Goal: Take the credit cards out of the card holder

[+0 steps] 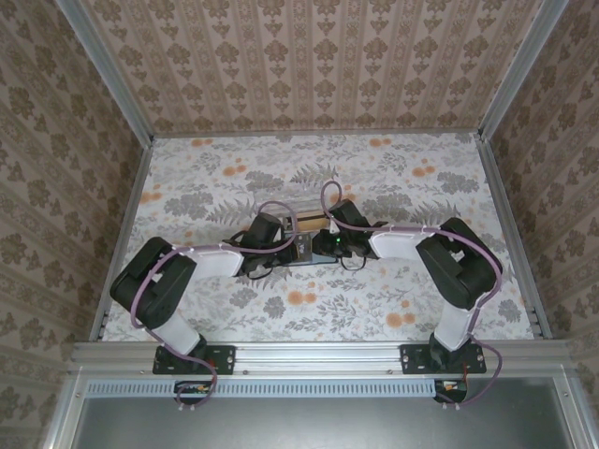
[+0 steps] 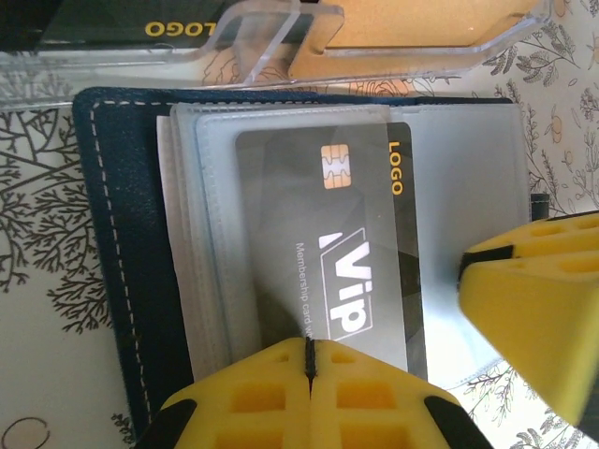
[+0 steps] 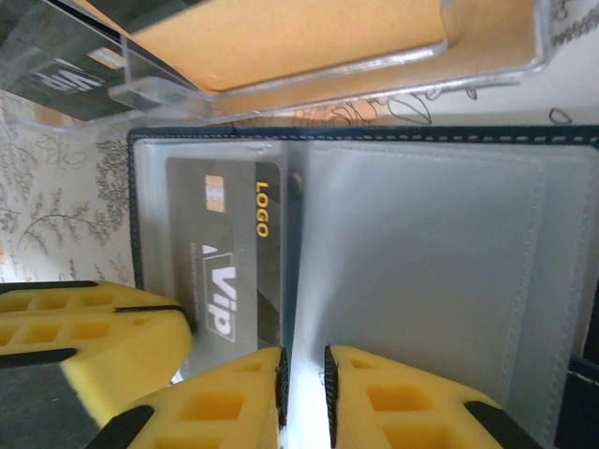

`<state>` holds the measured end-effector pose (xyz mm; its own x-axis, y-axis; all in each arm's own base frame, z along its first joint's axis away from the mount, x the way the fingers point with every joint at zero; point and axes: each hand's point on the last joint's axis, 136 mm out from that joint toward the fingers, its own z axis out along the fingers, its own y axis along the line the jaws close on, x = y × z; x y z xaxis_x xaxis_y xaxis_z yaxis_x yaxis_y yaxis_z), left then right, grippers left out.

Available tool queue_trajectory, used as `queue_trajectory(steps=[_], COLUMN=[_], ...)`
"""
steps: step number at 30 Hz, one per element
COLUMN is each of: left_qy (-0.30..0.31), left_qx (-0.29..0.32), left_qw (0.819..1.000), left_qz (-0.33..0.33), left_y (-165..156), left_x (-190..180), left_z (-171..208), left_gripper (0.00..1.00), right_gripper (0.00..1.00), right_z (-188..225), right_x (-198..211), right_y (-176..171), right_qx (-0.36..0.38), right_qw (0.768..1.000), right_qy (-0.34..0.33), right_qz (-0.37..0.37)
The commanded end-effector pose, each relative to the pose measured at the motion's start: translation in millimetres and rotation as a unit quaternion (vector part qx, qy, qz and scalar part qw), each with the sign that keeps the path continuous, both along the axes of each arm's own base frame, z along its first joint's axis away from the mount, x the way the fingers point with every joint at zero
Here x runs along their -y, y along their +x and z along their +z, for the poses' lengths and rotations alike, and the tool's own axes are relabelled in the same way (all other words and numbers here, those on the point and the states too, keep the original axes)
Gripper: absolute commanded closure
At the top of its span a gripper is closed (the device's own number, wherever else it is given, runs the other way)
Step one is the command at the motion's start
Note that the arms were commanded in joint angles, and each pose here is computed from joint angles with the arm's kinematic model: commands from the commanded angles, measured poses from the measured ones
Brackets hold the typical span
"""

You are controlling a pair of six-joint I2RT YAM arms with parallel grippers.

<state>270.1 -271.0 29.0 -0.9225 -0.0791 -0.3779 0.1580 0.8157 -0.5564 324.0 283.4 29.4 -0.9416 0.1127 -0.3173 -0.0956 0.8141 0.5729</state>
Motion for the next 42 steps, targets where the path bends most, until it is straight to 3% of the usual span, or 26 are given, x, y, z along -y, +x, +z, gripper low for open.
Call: queue_trajectory(steps=[1, 17, 28, 42], left_qy=[0.012, 0.006, 0.007, 0.006], left_qx=[-0.018, -0.020, -0.010, -0.009], left_qw=[1.000, 1.000, 1.000, 1.000], left_qz=[0.004, 0.000, 0.011, 0.016], left_y=[-8, -12, -8, -5], left_x=[-3, -2, -13, -22], left_z=[-13, -13, -1, 1], left_gripper=[1.00, 1.00, 1.00, 1.00], right_gripper=[0.77, 0.78, 0.78, 0.78], right_z=[0, -7, 19, 11], right_x=[-7, -17, -11, -23], right_y=[4, 5, 10, 11], right_qx=[-0.007, -0.024, 0.014, 0.002], right_qw=[1.000, 0.999, 1.000, 1.000], right_qy=[0.019, 0.040, -0.003, -0.013], right_qz=[0.001, 0.005, 0.009, 0.023])
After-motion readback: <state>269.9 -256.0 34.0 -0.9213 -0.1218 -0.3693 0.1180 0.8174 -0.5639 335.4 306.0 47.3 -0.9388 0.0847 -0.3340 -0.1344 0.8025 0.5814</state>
